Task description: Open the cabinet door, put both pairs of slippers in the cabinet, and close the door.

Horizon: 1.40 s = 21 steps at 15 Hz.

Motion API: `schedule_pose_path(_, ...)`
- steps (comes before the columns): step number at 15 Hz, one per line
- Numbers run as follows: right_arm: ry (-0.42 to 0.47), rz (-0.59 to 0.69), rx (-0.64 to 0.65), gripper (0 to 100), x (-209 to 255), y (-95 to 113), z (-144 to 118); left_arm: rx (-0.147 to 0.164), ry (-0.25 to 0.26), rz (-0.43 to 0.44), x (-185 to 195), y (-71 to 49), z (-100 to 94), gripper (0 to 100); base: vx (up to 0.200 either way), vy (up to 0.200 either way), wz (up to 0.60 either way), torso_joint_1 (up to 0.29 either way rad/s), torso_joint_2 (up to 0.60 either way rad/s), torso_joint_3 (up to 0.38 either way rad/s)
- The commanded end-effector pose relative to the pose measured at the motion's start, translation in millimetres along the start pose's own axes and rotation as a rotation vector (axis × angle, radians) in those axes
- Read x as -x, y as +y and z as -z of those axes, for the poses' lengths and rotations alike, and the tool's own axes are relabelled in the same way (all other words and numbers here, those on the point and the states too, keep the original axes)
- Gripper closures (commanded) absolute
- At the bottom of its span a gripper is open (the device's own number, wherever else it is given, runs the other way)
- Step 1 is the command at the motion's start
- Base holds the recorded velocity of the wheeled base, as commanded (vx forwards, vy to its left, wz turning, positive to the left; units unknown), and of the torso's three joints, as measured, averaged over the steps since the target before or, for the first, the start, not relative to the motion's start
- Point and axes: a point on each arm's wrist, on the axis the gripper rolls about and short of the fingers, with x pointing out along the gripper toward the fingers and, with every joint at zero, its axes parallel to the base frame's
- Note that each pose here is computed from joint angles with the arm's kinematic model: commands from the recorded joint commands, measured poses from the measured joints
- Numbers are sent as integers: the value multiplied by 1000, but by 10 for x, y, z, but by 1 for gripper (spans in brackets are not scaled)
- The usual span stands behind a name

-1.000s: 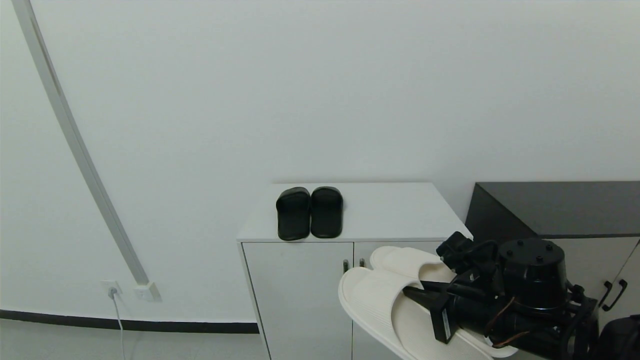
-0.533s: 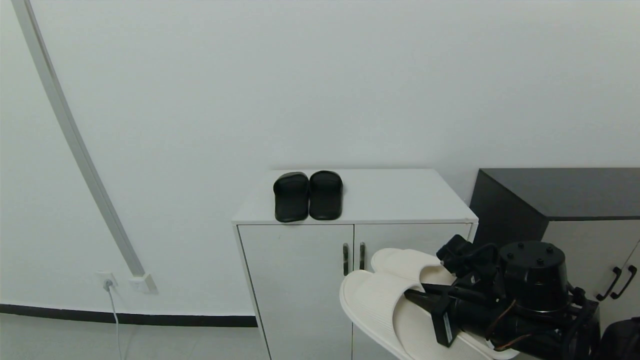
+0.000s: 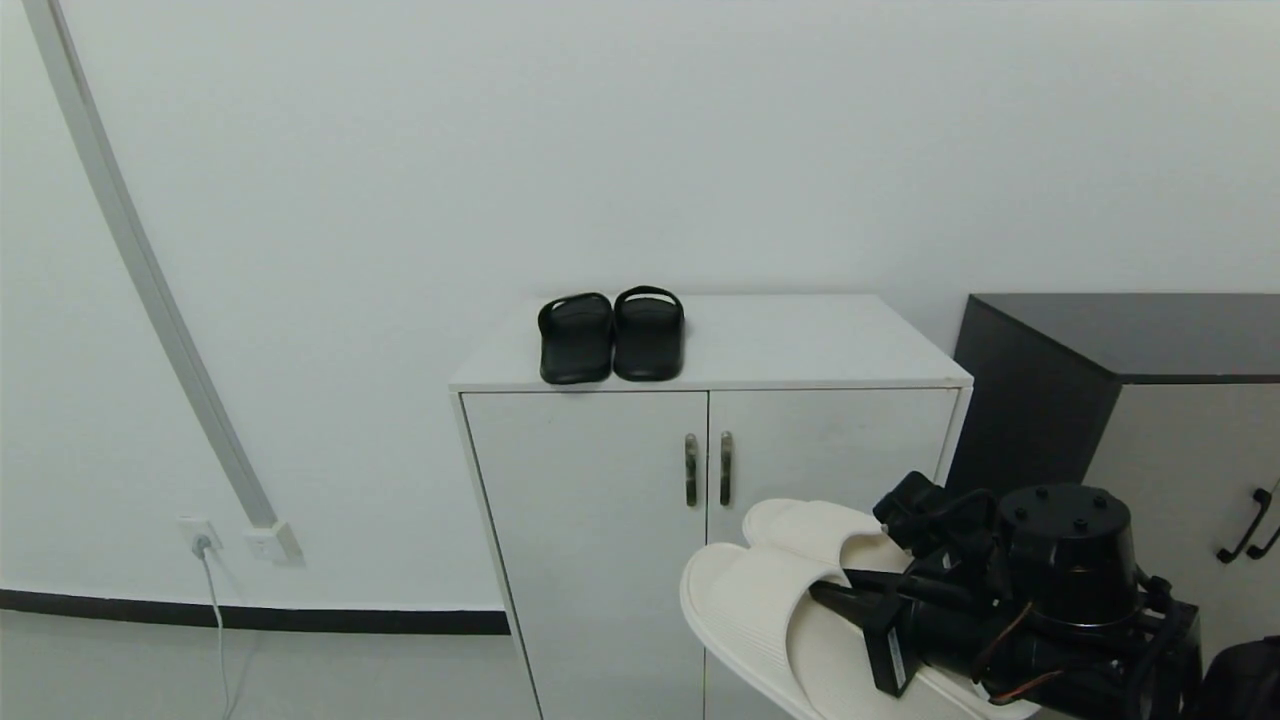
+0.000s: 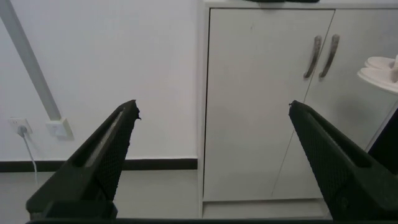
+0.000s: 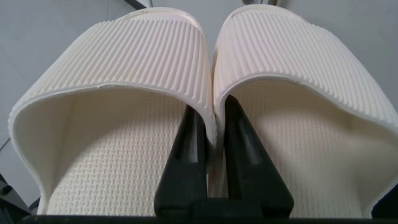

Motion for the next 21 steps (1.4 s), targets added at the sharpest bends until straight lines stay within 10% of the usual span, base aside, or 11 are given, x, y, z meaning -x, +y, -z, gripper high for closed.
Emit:
schedule_pose_path(1,4,-1,0,100,-7,0,8,1,0,-1,0,0,1,0,0,0,0,-183,515,330)
schedule_pose_path(21,12,1,20,100,-24,-3,26,-7,0,0,1,0,-2,0,0,0,0,-81,307,216)
